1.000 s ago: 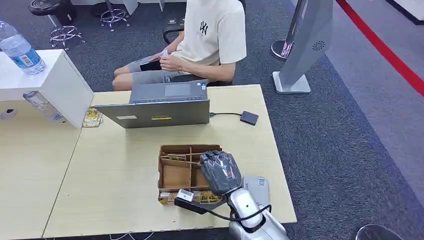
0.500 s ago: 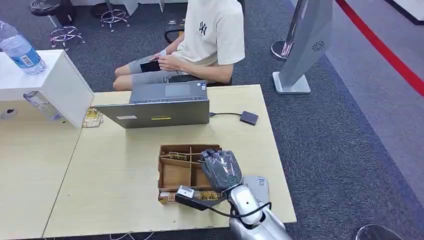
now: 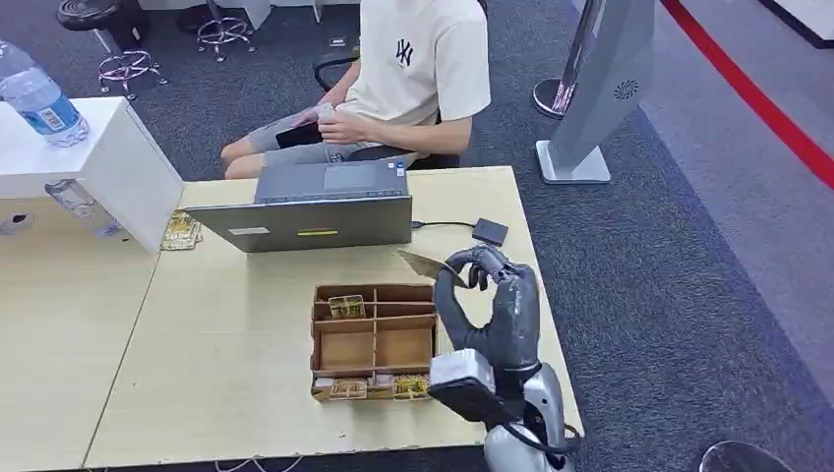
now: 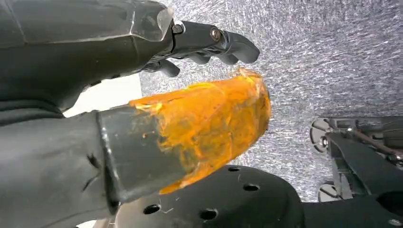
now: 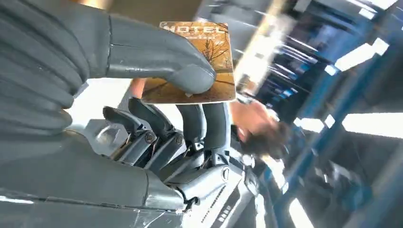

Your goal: Pass the card to the sensor for recognition and then transmit it.

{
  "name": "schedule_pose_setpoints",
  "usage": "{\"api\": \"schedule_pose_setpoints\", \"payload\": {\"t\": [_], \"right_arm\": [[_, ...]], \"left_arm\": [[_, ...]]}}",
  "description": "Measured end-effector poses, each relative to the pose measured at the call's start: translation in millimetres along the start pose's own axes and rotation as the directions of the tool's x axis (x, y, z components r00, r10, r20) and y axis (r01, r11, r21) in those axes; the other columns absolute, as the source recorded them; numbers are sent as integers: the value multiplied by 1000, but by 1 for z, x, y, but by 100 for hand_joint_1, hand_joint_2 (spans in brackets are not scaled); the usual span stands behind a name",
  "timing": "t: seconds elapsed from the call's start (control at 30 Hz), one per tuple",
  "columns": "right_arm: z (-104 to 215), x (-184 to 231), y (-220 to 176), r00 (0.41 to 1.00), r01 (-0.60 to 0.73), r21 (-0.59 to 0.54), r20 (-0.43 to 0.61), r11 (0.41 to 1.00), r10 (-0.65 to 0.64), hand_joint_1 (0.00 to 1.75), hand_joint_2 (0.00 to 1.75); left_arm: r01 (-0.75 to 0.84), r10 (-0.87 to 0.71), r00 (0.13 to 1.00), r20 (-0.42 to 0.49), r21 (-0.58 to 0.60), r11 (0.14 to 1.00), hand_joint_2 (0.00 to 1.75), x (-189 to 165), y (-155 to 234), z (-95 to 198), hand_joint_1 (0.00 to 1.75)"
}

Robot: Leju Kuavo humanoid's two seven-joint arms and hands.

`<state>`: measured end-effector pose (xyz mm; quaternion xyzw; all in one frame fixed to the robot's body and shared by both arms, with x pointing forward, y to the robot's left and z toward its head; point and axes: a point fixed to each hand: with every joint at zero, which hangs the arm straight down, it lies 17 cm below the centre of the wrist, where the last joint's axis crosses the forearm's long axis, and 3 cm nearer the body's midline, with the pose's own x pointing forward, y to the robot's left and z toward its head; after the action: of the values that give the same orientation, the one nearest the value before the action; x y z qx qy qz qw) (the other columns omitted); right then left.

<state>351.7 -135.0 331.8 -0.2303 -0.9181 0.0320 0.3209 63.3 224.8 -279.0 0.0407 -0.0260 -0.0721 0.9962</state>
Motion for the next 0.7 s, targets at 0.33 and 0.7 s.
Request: {"api": "schedule_pose_setpoints", "payload": {"t": [0.33,0.7], "right_arm": [[-19,24,-44,995,98,-108,45,989,-94,175,175],[-55,25,19,912,-326,-7,259,945,317,175,175]], "left_arm": [[20,-20,1000,13,1,1000,0,2,0,0,0],[162,-162,986,32,-3,987,0,5,-1,1,0]]}}
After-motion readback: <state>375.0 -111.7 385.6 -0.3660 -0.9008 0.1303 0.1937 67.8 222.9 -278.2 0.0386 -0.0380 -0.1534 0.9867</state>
